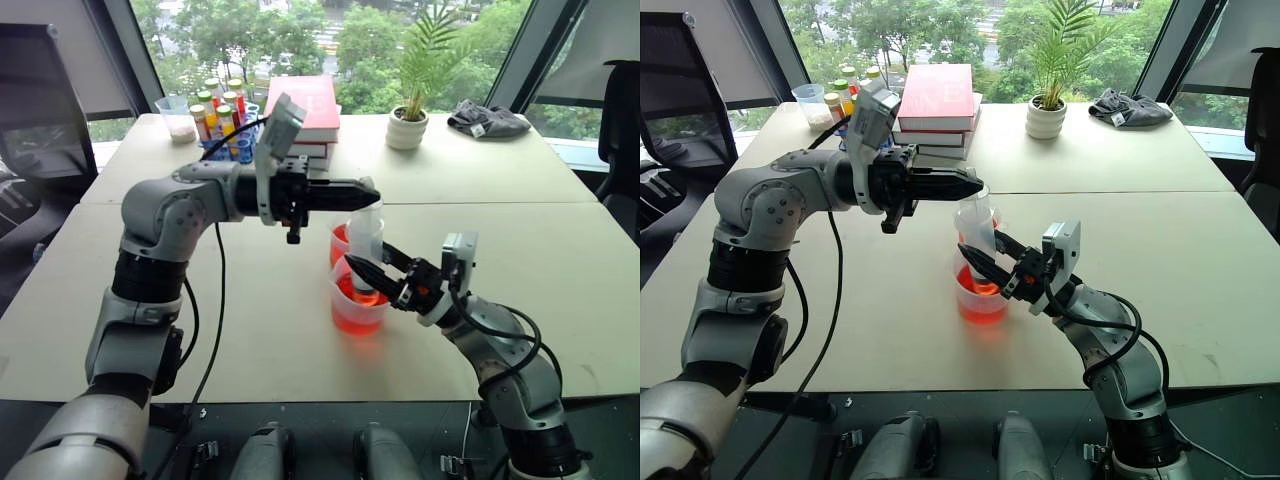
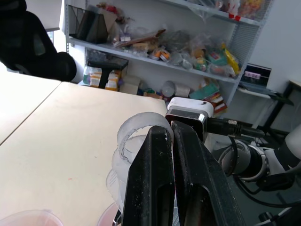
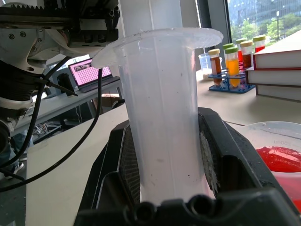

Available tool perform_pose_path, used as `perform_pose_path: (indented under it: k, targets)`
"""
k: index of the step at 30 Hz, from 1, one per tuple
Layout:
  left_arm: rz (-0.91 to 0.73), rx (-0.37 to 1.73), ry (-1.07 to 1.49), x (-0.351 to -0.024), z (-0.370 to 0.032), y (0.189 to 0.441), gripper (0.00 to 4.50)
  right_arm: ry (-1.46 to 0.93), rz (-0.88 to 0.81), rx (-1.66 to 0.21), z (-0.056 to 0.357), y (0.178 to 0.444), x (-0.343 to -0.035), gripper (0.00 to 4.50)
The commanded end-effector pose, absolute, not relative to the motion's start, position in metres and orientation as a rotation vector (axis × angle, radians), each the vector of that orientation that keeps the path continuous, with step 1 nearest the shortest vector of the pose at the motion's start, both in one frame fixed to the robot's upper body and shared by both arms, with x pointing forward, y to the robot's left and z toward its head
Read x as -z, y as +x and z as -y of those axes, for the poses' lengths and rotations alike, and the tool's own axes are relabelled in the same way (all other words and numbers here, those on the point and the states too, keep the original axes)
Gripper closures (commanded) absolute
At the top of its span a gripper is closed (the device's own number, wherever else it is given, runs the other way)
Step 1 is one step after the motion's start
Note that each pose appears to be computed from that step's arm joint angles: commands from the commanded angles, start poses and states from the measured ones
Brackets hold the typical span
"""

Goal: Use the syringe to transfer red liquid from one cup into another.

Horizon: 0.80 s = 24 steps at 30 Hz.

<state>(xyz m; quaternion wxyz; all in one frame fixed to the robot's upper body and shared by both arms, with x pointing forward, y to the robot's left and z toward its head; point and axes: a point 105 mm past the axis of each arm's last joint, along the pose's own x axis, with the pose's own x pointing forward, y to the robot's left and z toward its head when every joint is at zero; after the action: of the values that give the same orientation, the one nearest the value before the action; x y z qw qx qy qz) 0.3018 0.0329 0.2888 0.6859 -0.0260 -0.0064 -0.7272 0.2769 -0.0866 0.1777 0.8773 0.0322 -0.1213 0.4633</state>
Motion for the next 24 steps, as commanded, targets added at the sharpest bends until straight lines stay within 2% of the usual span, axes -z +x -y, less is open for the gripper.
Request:
perform_pose_path:
  k: [1,6,7,9,16,24]
  targets:
    - [0.23,1.576,-0.011,-0.334,-0.046,0.3,4.48,0.06,0.174,-1.003,0.082,0.272,-0.161,3.14]
    - [0.213,1.578,-0.011,-0.33,-0.045,0.3,4.48,0.058,0.19,-1.003,0.082,0.273,-0.166,3.14]
    - [0.207,1.579,-0.014,-0.329,-0.044,0.299,4.2,0.056,0.199,-1.002,0.082,0.274,-0.168,3.14]
    - [0.196,1.579,-0.016,-0.326,-0.044,0.299,3.51,0.049,0.222,-0.997,0.082,0.275,-0.175,3.14]
    - [0.174,1.553,-0.042,-0.319,-0.047,0.301,0.06,0.051,0.305,-0.962,0.089,0.282,-0.207,3.14]
    - [0.155,1.427,-0.031,-0.307,-0.067,0.307,0.06,0.082,0.341,-0.948,0.096,0.279,-0.23,3.14]
